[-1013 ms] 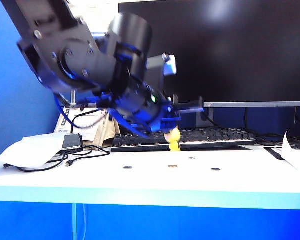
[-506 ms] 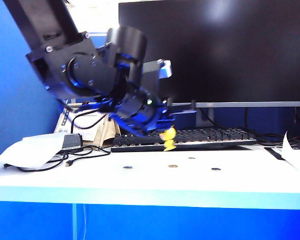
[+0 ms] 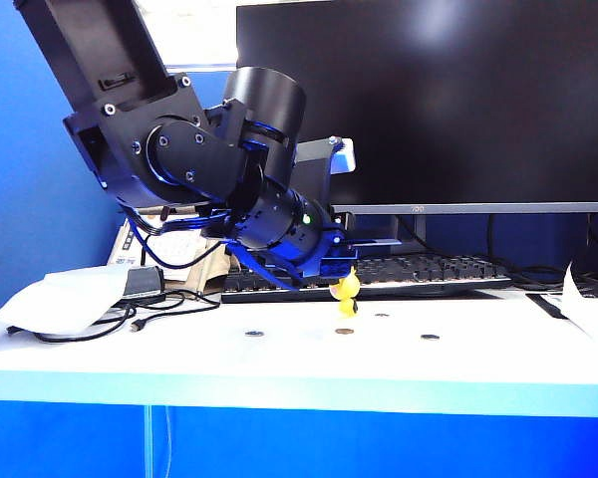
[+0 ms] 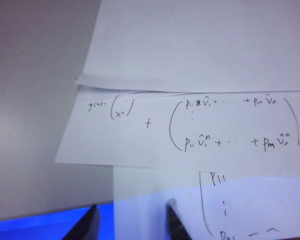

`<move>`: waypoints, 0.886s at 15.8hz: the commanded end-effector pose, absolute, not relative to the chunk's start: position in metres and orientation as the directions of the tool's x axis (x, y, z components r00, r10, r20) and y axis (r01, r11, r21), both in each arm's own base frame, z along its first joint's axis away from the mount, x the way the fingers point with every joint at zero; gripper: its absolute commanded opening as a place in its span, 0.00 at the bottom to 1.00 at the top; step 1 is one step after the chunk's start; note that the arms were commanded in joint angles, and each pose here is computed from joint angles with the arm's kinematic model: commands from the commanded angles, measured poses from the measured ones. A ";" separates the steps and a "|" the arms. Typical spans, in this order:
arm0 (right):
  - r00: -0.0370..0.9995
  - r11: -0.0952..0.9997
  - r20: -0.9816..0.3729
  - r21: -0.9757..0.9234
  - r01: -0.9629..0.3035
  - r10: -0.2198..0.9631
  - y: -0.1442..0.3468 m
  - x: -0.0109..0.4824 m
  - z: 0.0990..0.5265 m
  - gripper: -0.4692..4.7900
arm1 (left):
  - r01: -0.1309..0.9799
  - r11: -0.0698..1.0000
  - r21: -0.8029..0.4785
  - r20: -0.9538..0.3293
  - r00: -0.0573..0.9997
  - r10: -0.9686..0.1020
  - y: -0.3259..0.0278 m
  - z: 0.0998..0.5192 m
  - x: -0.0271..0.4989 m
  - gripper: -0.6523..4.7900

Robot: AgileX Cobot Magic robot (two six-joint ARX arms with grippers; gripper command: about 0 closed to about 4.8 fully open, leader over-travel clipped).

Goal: Pick up the doll and place it on the similarly colored coin.

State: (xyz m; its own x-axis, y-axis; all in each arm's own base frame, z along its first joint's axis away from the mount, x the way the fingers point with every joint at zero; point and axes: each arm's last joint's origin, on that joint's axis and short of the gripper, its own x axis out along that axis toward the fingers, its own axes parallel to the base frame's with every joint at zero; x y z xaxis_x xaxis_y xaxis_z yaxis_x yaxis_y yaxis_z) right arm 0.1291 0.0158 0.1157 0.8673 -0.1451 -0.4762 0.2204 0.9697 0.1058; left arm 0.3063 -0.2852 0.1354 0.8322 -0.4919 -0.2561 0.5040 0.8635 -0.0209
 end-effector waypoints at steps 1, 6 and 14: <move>0.875 0.969 -0.462 0.115 0.221 -0.145 0.016 0.130 0.118 0.41 | 0.507 0.861 -0.024 -0.232 0.835 -0.498 -0.286 0.137 0.307 0.11; 0.875 0.969 -0.462 0.115 0.221 -0.145 0.016 0.130 0.118 0.41 | 0.496 0.868 -0.021 -0.240 0.840 -0.486 -0.283 0.129 0.312 0.11; 0.875 0.968 -0.462 0.115 0.221 -0.145 0.016 0.130 0.118 0.41 | 0.495 0.869 -0.014 -0.225 0.845 -0.485 -0.274 0.130 0.321 0.11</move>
State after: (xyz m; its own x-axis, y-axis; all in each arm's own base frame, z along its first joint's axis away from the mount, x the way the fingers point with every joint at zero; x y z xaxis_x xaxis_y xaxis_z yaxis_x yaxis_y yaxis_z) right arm 0.1291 0.0158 0.1157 0.8673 -0.1451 -0.4762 0.2204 0.9697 0.1058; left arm 0.3198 -0.2730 0.1266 0.8420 -0.4787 -0.2488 0.4917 0.8707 -0.0112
